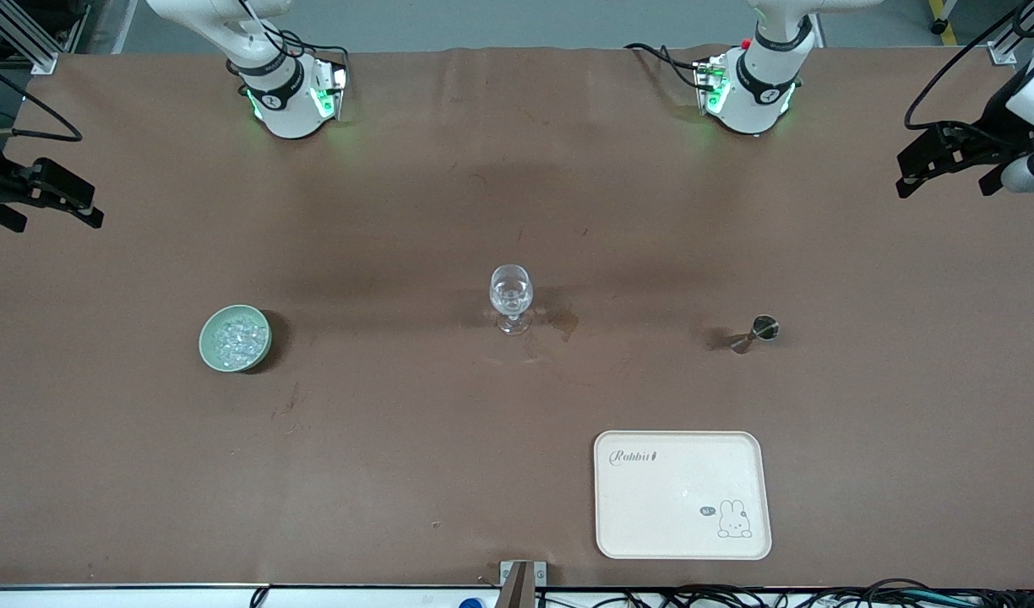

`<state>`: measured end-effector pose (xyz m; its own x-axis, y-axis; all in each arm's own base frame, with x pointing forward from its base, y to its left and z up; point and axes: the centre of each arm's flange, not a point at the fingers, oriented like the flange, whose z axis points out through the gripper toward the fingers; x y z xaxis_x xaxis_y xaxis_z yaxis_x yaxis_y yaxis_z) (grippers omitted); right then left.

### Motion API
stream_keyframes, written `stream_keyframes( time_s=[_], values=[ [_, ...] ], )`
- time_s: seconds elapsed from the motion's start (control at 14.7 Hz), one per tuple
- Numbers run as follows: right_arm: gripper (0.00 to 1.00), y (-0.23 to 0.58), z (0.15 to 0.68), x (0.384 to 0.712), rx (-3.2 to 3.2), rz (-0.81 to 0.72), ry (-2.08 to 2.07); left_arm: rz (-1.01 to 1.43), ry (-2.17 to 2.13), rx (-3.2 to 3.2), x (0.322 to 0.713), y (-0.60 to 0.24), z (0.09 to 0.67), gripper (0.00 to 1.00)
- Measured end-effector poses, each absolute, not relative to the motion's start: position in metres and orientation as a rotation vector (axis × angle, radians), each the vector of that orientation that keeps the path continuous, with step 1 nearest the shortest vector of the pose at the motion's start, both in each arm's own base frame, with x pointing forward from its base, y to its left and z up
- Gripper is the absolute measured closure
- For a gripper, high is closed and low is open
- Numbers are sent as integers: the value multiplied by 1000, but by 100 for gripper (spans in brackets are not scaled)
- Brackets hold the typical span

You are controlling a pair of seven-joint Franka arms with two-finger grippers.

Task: Pour wine and add ice with both arms
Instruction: 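Reach the right gripper to the ice bowl while the left gripper reaches the jigger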

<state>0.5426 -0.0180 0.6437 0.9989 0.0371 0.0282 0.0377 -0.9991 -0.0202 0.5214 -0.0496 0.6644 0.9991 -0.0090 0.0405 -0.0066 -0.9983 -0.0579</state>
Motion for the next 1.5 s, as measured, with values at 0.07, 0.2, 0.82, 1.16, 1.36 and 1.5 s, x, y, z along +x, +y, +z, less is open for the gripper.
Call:
stream_keyframes(
  time_s=[0.07,0.2,0.82,1.16,1.36,1.5],
  values=[
    [0,-18,644,543,-3120,-43,-58,-56,8,-3056,524,-46,661,0],
    [0,-18,643,543,-3120,-43,-58,-26,2,-3038,533,-42,649,0],
    [3,-30,614,567,-3127,-53,-21,92,-462,-3189,598,28,555,0],
    [3,-54,532,598,-3136,-12,47,321,-846,-3140,621,20,484,0],
    [4,-64,478,607,-3140,-20,74,485,-1057,-3119,631,16,442,0],
    [5,-64,444,608,-3142,-46,112,580,-1154,-3126,636,21,419,0]
  ],
)
